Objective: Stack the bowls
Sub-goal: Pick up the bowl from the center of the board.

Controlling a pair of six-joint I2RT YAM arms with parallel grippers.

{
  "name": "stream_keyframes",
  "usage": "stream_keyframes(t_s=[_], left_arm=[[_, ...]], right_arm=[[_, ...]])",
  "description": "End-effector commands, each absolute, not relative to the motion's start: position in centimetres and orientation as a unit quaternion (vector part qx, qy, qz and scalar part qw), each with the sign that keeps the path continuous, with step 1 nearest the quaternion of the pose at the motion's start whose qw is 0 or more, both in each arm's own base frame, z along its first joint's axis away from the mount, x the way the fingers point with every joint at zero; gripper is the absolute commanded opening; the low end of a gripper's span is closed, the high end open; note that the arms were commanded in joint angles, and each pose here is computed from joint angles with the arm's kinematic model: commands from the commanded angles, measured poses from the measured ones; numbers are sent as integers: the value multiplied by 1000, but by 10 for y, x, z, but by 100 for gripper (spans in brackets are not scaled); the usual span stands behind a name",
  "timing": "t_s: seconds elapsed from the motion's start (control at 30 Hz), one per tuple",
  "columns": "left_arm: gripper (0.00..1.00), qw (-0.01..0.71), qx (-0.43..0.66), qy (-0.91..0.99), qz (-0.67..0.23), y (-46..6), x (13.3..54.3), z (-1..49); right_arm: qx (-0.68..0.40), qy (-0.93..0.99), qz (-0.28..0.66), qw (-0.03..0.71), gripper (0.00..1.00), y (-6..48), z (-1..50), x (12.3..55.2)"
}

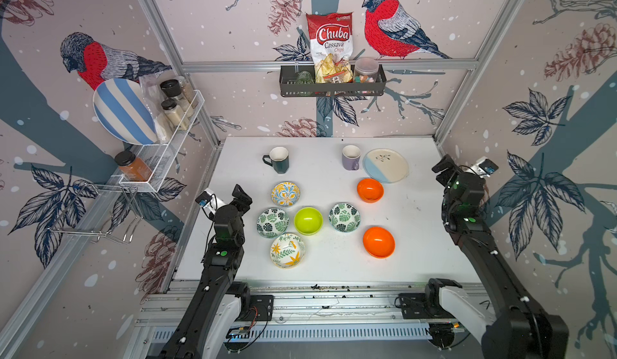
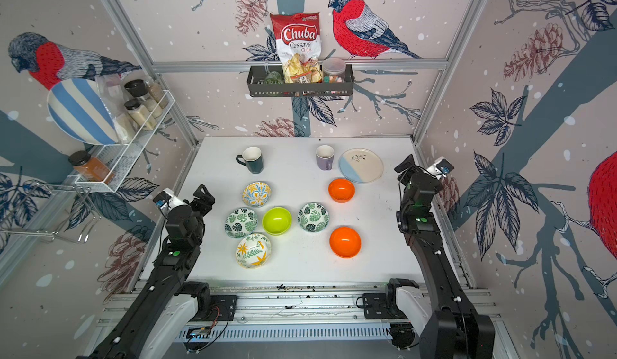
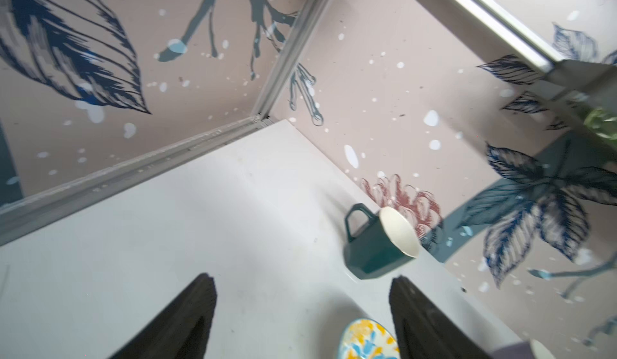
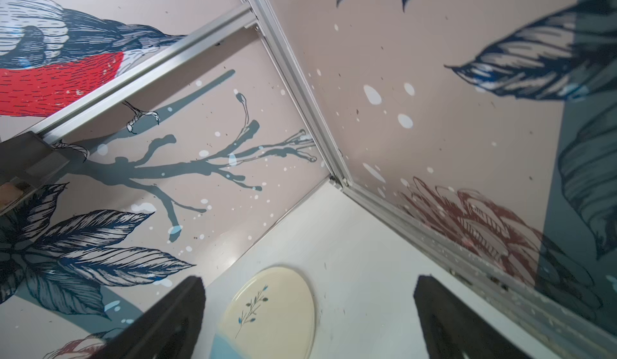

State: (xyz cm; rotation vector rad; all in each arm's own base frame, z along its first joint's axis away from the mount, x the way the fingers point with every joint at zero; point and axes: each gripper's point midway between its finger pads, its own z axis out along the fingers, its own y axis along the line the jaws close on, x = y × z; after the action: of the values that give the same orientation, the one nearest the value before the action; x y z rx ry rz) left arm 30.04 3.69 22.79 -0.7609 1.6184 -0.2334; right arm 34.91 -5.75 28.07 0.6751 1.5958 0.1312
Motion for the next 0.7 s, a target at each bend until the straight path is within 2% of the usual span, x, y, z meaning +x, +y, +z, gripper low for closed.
stream_keyframes(t_s=[0.0, 0.07, 0.27, 0.33, 0.47, 0.67], left_arm=[[96, 480, -326, 806, -123, 11, 276, 185], [97, 417, -348, 833, -108, 10, 261, 177], [93, 274, -319, 900, -116, -15, 235, 157], [89, 248, -323, 909, -92, -11, 226, 148], [71, 214, -328, 918, -55, -3, 221, 133], [65, 154, -329, 932, -12, 0, 215, 108]], right_arm=[[222, 765, 188, 574, 99, 14, 273, 337], [198, 799, 154, 547, 99, 32, 272, 323], [78, 877, 111, 461, 94, 97, 248, 289], [48, 894, 94, 435, 92, 112, 237, 283], [3, 910, 45, 412, 90, 129, 221, 278], [-25, 926, 34, 375, 90, 140, 200, 274]])
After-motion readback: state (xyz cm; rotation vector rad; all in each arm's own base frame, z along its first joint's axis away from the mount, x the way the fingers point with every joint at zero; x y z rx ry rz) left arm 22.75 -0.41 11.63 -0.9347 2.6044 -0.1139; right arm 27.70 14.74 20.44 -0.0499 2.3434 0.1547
